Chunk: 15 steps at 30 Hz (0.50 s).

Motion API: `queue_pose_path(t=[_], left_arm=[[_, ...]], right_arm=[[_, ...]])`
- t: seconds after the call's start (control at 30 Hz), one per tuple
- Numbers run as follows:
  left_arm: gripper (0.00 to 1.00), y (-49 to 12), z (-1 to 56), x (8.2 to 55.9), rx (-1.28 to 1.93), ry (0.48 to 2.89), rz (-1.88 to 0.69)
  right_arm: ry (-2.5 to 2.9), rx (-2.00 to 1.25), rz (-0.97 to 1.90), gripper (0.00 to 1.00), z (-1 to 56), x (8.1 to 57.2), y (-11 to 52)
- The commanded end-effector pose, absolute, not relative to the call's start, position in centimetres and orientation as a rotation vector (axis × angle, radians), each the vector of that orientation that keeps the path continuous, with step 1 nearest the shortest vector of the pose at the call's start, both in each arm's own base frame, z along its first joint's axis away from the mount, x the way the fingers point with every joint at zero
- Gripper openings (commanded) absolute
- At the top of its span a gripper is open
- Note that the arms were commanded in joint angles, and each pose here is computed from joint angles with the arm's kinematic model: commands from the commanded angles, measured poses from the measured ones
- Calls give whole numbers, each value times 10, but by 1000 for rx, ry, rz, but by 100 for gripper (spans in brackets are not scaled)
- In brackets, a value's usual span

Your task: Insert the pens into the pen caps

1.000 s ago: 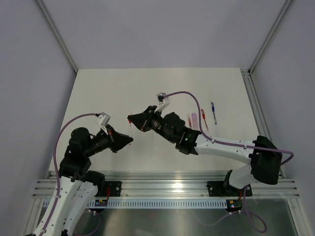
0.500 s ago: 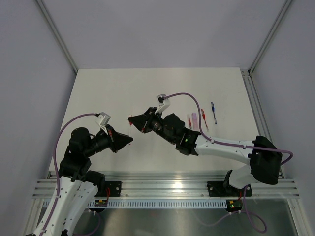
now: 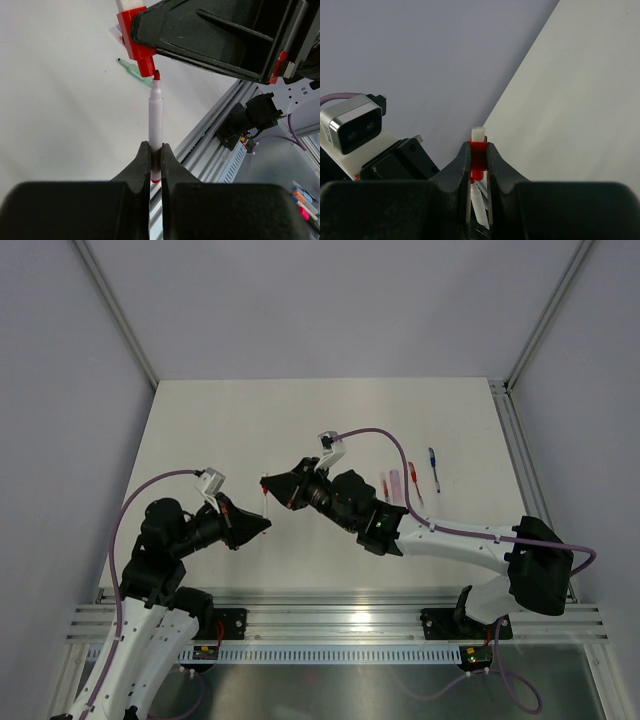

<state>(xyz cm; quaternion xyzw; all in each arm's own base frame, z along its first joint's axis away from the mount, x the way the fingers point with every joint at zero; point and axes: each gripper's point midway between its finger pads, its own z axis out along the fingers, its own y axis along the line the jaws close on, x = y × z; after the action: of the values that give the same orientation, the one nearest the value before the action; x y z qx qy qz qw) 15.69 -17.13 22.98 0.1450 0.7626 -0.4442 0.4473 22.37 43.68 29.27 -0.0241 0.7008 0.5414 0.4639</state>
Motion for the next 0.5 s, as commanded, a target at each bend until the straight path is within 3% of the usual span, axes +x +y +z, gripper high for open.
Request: queue_pose_path(t=[0.0,0.47], left_arm=[[0,-174,236,158,379,1853,-1122],[0,-173,236,159,370,1852,-1109]], right_arm=[[1626,-29,1400,0,336,220,437],[1623,-38,1390,0,335,219,433]])
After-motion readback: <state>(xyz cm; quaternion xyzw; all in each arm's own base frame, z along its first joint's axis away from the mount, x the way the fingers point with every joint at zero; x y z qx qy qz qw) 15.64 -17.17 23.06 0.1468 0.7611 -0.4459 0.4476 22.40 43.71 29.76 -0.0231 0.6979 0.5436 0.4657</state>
